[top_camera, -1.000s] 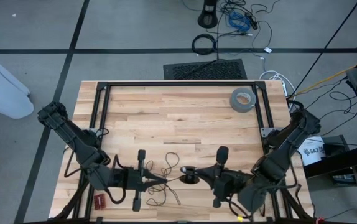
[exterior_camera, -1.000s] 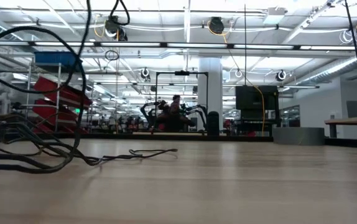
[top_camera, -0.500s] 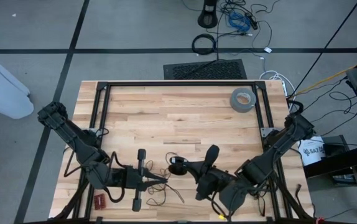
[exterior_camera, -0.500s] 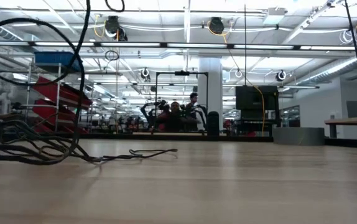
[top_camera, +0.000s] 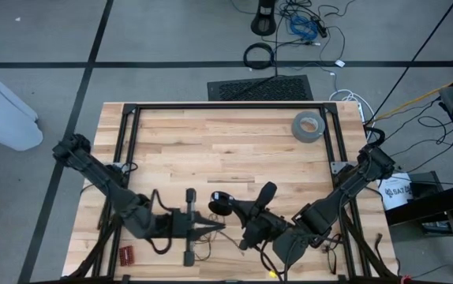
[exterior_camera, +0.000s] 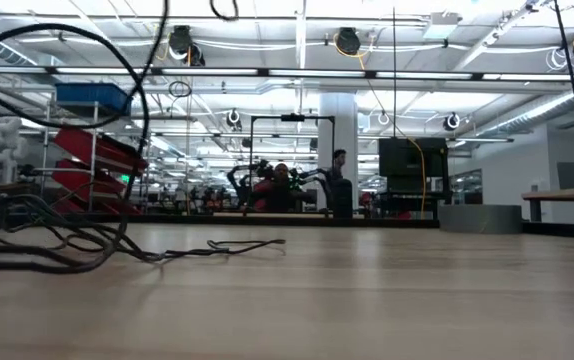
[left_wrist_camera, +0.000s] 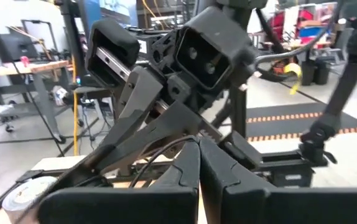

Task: Coil cords
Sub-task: Coil the black wire onto the spool

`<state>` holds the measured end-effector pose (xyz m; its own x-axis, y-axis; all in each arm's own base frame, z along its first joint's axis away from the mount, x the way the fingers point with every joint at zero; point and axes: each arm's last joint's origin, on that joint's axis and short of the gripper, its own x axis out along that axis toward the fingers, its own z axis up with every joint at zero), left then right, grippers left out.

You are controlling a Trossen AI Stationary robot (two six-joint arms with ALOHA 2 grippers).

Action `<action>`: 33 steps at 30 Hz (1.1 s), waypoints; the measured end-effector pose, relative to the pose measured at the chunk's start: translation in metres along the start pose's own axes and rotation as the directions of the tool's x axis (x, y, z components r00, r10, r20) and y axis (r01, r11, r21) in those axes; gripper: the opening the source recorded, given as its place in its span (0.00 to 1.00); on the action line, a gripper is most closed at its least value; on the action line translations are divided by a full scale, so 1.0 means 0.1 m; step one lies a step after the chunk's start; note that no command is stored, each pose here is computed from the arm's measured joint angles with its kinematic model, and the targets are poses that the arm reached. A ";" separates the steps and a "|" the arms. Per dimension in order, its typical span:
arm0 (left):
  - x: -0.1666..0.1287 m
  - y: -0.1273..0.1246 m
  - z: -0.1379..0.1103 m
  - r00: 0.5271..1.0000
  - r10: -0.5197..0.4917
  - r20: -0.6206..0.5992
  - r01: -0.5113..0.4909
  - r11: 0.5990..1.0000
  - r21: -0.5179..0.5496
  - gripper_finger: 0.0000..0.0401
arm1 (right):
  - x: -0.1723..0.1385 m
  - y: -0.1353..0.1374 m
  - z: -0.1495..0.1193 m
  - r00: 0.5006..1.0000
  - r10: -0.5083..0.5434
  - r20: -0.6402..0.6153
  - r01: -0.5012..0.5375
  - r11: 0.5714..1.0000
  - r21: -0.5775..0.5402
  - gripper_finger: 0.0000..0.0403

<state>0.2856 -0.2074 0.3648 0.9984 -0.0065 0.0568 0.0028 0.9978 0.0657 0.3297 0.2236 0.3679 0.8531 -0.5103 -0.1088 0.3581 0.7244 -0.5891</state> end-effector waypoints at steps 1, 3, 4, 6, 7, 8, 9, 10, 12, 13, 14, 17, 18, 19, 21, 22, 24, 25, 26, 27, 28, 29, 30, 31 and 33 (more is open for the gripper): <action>0.04 0.01 -0.02 1.000 0.009 0.005 -0.009 1.000 -0.003 0.00 | 0.01 0.00 0.00 1.000 -0.002 -0.001 0.002 1.000 0.010 0.00; 0.12 0.03 -0.07 0.999 0.030 0.012 -0.030 1.000 -0.002 0.00 | 0.02 -0.01 0.00 1.000 -0.004 -0.004 0.004 1.000 0.025 0.00; 0.15 0.04 -0.10 0.999 0.039 0.010 -0.039 0.999 0.002 0.00 | 0.03 -0.01 -0.01 1.000 -0.006 -0.005 0.006 1.000 0.030 0.00; 0.22 0.06 -0.16 0.998 0.055 0.006 -0.055 0.998 0.022 0.00 | 0.03 -0.01 -0.01 1.000 -0.006 -0.005 0.006 0.999 0.033 0.00; 0.25 0.07 -0.19 0.998 0.062 -0.001 -0.062 0.998 0.030 0.00 | 0.03 -0.01 -0.01 1.000 -0.011 -0.008 0.011 0.999 0.031 0.00; 0.27 0.08 -0.21 0.998 0.068 -0.007 -0.068 0.997 0.036 0.00 | 0.03 -0.01 -0.01 1.000 -0.013 -0.009 0.014 0.999 0.029 0.00; 0.29 0.09 -0.23 0.997 0.073 -0.011 -0.072 0.997 0.040 0.00 | 0.03 -0.02 -0.01 1.000 -0.015 -0.010 0.015 0.999 0.030 0.00; 0.31 0.10 -0.25 0.997 0.077 -0.015 -0.076 0.996 0.043 0.00 | 0.03 -0.02 -0.01 1.000 -0.016 -0.010 0.017 0.999 0.030 0.00; 0.33 0.13 -0.26 0.996 0.085 -0.019 -0.084 0.995 0.049 0.00 | 0.03 -0.02 -0.01 0.999 -0.034 -0.017 0.035 0.999 0.029 0.00; 0.33 0.13 -0.26 0.996 0.087 -0.022 -0.086 0.995 0.052 0.01 | 0.03 -0.02 -0.01 0.999 -0.045 -0.021 0.046 0.999 0.028 0.00; 0.34 0.14 -0.27 0.996 0.089 -0.023 -0.088 0.995 0.053 0.02 | 0.03 -0.03 -0.01 0.998 -0.054 -0.024 0.055 0.998 0.026 0.00; 0.34 0.13 -0.28 0.996 0.083 -0.029 -0.081 0.994 0.078 0.04 | 0.00 -0.04 0.00 0.999 -0.046 -0.017 0.046 0.998 0.034 0.00; 0.34 0.13 -0.28 0.997 0.074 -0.028 -0.071 0.994 0.082 0.04 | 0.00 -0.04 0.00 0.999 -0.042 -0.014 0.043 0.998 0.041 0.00; 0.34 0.12 -0.28 0.997 0.071 -0.028 -0.068 0.994 0.083 0.05 | -0.01 -0.04 0.01 0.999 -0.042 -0.013 0.042 0.998 0.043 0.00; 0.34 0.12 -0.28 0.998 0.061 -0.030 -0.058 0.995 0.080 0.05 | -0.02 -0.05 0.01 0.999 -0.040 -0.011 0.041 0.998 0.047 0.00; 0.34 0.12 -0.28 0.998 0.056 -0.032 -0.053 0.995 0.082 0.05 | -0.02 -0.05 0.01 0.999 -0.039 -0.010 0.039 0.998 0.050 0.00; 0.34 0.12 -0.29 0.998 0.052 -0.035 -0.049 0.995 0.083 0.05 | -0.03 -0.05 0.01 0.999 -0.037 -0.009 0.038 0.998 0.051 0.00; 0.34 0.12 -0.29 0.998 0.051 -0.041 -0.047 0.995 0.087 0.05 | -0.03 -0.05 0.01 0.999 -0.038 -0.009 0.038 0.998 0.051 0.00; 0.34 0.12 -0.30 0.998 0.050 -0.048 -0.045 0.995 0.091 0.05 | -0.03 -0.05 0.01 0.999 -0.037 -0.008 0.037 0.998 0.050 0.00; 0.34 0.12 -0.30 0.997 0.049 -0.051 -0.044 0.995 0.094 0.06 | -0.03 -0.05 0.01 0.999 -0.037 -0.008 0.037 0.998 0.051 0.00; 0.34 0.12 -0.30 0.998 0.046 -0.051 -0.041 0.995 0.094 0.06 | -0.03 -0.05 0.02 0.999 -0.037 -0.008 0.038 0.998 0.051 0.00; 0.34 0.11 -0.30 0.998 0.040 -0.050 -0.035 0.995 0.093 0.07 | -0.03 -0.05 0.02 0.999 -0.038 -0.008 0.038 0.998 0.051 0.00; 0.34 0.11 -0.30 0.998 0.029 -0.049 -0.025 0.996 0.091 0.08 | -0.03 -0.05 0.02 0.999 -0.037 -0.008 0.038 0.998 0.052 0.00; 0.34 0.11 -0.30 0.999 0.020 -0.048 -0.016 0.996 0.090 0.10 | -0.03 -0.05 0.02 0.999 -0.037 -0.008 0.037 0.998 0.052 0.00; 0.33 0.10 -0.30 0.999 0.015 -0.048 -0.010 0.996 0.089 0.16 | -0.04 -0.05 0.02 0.999 -0.038 -0.008 0.038 0.998 0.052 0.00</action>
<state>0.3205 -0.1955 0.3373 0.9999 0.0112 0.0099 -0.0126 0.9881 0.1532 0.3255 0.2224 0.3727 0.8359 -0.5410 -0.0932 0.4095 0.7275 -0.5506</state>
